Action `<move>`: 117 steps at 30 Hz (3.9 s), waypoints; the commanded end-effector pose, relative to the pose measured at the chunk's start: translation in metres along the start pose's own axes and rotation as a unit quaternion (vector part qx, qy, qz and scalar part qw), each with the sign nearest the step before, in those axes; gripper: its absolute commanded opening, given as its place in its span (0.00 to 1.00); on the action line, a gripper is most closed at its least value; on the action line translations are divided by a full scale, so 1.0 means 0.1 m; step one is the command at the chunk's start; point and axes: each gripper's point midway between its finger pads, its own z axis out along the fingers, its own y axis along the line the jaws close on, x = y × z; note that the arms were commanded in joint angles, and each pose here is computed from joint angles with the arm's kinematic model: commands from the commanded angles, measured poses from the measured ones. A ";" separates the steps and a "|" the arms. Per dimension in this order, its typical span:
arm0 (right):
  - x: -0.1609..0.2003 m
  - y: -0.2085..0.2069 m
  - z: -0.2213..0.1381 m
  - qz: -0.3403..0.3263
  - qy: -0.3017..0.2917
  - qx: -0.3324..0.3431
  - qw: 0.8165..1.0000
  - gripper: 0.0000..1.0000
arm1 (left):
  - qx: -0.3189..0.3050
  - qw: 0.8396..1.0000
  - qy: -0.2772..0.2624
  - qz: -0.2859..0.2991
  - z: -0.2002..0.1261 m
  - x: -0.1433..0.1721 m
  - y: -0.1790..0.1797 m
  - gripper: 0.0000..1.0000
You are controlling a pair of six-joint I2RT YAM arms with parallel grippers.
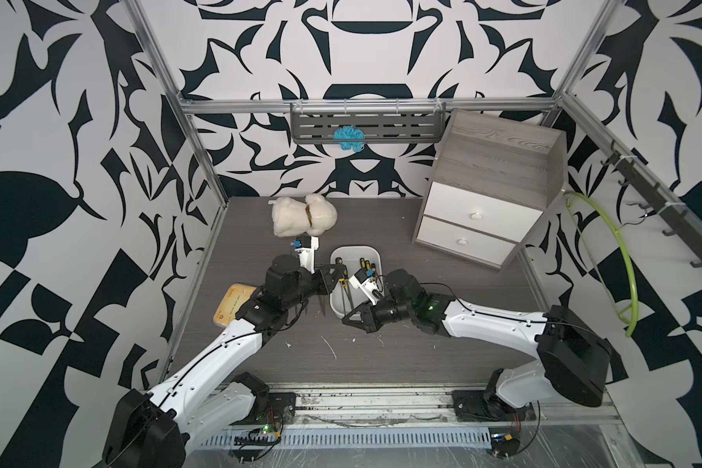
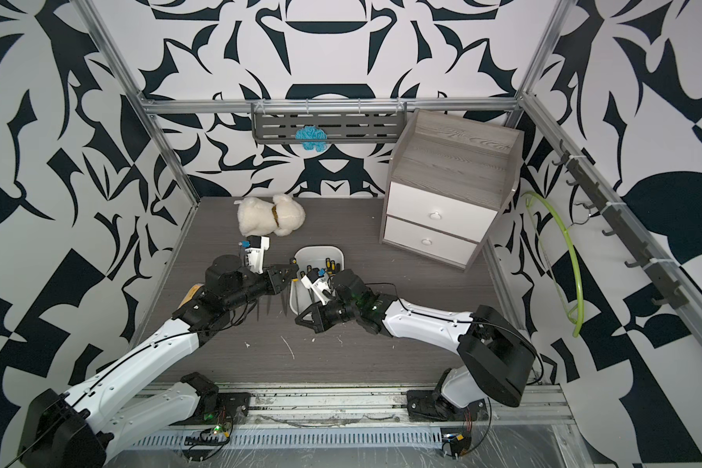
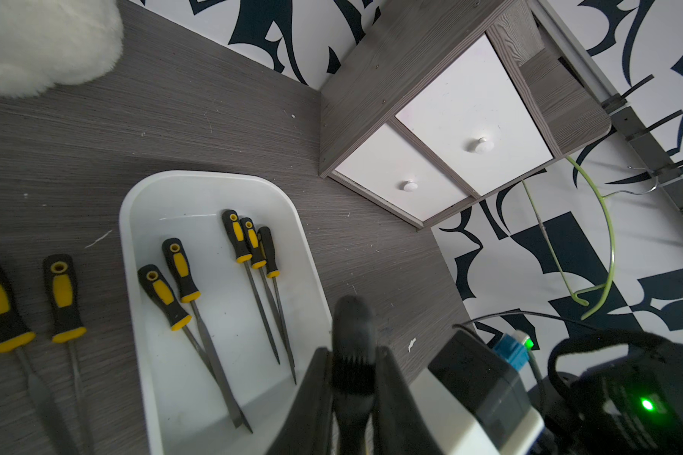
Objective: Take the file tool out of the storage box
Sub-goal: Pick up the file tool from the storage box, then place the file tool at the center of the board.
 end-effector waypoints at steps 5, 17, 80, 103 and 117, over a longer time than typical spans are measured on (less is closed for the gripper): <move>-0.27 0.12 -0.18 -0.041 -0.049 0.030 0.998 0.00 | 0.010 1.000 0.006 0.001 0.05 0.03 0.00 0.41; -0.28 -0.06 -0.25 -0.046 -0.051 0.094 0.993 0.00 | -0.008 1.000 -0.019 0.019 -0.05 -0.04 0.03 0.77; 0.24 -1.90 -0.70 0.291 0.209 0.294 0.886 0.00 | -0.071 0.992 0.101 0.007 0.22 0.27 0.16 1.00; -0.09 -1.77 -1.00 0.184 0.101 0.321 0.923 0.30 | -0.174 0.972 0.143 0.070 0.65 0.39 0.13 0.94; -0.51 -1.20 -1.47 0.057 -0.109 0.291 0.949 0.31 | -0.287 0.922 0.243 0.088 1.43 0.51 0.53 0.54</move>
